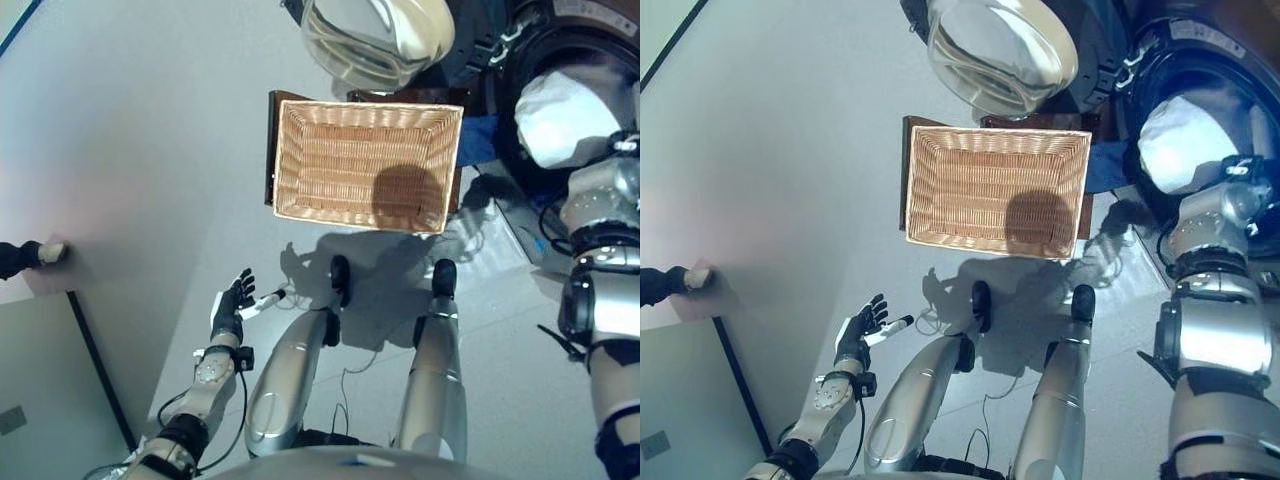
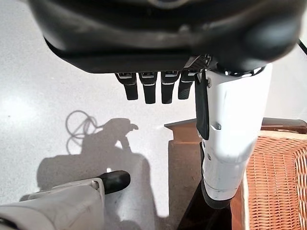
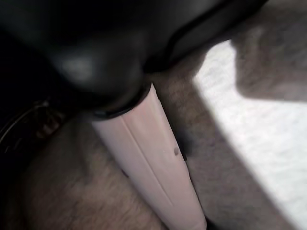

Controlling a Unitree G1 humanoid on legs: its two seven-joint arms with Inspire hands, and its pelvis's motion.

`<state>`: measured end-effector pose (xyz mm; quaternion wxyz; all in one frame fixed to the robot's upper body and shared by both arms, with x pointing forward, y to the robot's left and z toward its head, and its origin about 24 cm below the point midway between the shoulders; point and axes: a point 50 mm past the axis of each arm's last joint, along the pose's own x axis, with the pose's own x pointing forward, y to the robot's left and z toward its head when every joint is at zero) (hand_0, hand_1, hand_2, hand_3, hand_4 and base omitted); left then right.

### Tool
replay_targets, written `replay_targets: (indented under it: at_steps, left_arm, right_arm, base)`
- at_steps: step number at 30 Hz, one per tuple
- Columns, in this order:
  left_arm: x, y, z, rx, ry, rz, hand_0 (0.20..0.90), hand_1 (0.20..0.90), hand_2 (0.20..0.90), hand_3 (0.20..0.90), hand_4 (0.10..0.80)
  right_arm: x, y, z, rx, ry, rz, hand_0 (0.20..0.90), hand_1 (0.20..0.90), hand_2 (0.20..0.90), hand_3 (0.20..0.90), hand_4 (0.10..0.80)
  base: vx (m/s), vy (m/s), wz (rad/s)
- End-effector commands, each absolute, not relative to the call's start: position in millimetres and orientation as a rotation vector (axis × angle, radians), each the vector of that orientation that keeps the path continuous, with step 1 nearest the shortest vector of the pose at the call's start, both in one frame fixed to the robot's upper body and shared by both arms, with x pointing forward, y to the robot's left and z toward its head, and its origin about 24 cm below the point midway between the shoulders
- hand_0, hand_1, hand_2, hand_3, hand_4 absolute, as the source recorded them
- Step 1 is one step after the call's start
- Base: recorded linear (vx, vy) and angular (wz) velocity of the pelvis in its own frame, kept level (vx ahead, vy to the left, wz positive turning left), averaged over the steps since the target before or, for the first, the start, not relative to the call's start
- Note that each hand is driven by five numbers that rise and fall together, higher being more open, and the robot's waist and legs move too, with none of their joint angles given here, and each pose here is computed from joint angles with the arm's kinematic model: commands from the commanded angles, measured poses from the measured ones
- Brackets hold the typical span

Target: Pick up the clothes and place them into the washing machine

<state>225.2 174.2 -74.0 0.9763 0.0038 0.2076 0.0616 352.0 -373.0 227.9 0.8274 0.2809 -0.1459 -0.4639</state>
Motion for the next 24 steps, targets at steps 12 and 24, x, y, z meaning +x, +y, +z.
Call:
replay_targets:
  at_steps: [12, 24]
  left_arm:
    - [207.5, 180.3, -79.4, 0.008, 0.421, 0.138, 0.9, 0.9, 0.9, 0.9, 0.8]
    - [204.7, 170.4, -79.9, -0.009, 0.426, 0.109, 0.9, 0.9, 0.9, 0.9, 0.8]
  right_arm:
    - [285.8, -404.7, 374.5, 0.734, -0.942, -0.996, 0.2, 0.2, 0.2, 0.2, 0.3]
    - [262.8, -424.6, 370.6, 0.86, -0.99, -1.135, 0.2, 0.2, 0.2, 0.2, 0.3]
  base:
    - [0.03, 0.001, 0.01]
    - [0.015, -0.003, -0.01]
